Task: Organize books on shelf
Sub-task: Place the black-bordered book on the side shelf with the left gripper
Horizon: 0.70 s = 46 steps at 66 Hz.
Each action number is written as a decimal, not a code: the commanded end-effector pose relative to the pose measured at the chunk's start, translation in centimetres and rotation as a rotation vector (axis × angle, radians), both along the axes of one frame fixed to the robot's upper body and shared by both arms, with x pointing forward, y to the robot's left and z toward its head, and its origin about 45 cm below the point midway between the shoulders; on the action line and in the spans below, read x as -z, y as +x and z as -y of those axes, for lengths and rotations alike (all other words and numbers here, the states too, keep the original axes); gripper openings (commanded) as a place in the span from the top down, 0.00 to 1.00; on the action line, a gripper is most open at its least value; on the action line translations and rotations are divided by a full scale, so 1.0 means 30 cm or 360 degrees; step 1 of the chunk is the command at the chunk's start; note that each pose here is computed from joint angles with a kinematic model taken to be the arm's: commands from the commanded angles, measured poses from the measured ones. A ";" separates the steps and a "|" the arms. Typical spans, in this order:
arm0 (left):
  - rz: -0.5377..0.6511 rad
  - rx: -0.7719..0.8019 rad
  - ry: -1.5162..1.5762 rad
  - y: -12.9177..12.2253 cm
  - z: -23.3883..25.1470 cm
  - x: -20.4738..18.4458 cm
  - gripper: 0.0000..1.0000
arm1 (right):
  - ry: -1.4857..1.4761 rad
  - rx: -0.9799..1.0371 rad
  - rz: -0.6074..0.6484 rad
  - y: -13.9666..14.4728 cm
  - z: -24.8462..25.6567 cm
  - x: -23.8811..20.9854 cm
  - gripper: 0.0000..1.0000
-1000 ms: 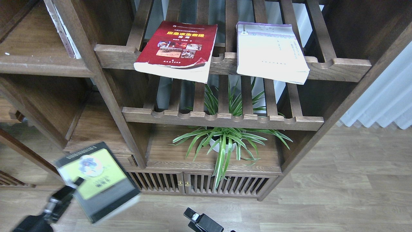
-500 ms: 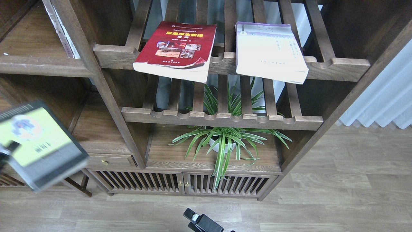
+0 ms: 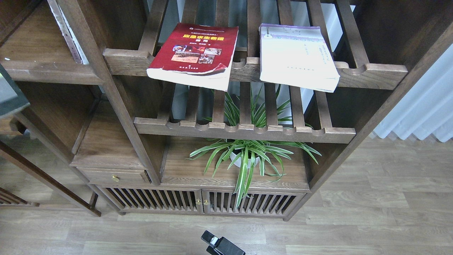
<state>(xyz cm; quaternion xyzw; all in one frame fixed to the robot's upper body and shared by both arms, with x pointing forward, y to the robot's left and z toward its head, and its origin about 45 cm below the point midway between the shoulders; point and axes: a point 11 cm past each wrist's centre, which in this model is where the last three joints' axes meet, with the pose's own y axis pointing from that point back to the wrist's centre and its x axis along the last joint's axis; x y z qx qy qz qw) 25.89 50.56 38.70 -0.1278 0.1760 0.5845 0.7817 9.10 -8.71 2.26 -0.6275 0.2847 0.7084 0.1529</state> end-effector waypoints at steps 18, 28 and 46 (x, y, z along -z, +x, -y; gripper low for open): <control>0.0321 -0.0032 0.0470 0.141 0.042 -0.204 0.95 | 0.0001 0.0005 0.0003 0.003 0.002 -0.001 0.01; 0.0444 -0.0104 0.0552 0.204 0.058 -0.248 0.95 | 0.0000 0.0009 0.0000 0.003 0.003 0.000 0.01; 0.0541 -0.0179 0.0570 0.311 0.111 -0.250 0.95 | 0.0001 0.0011 -0.0001 0.003 0.003 0.000 0.01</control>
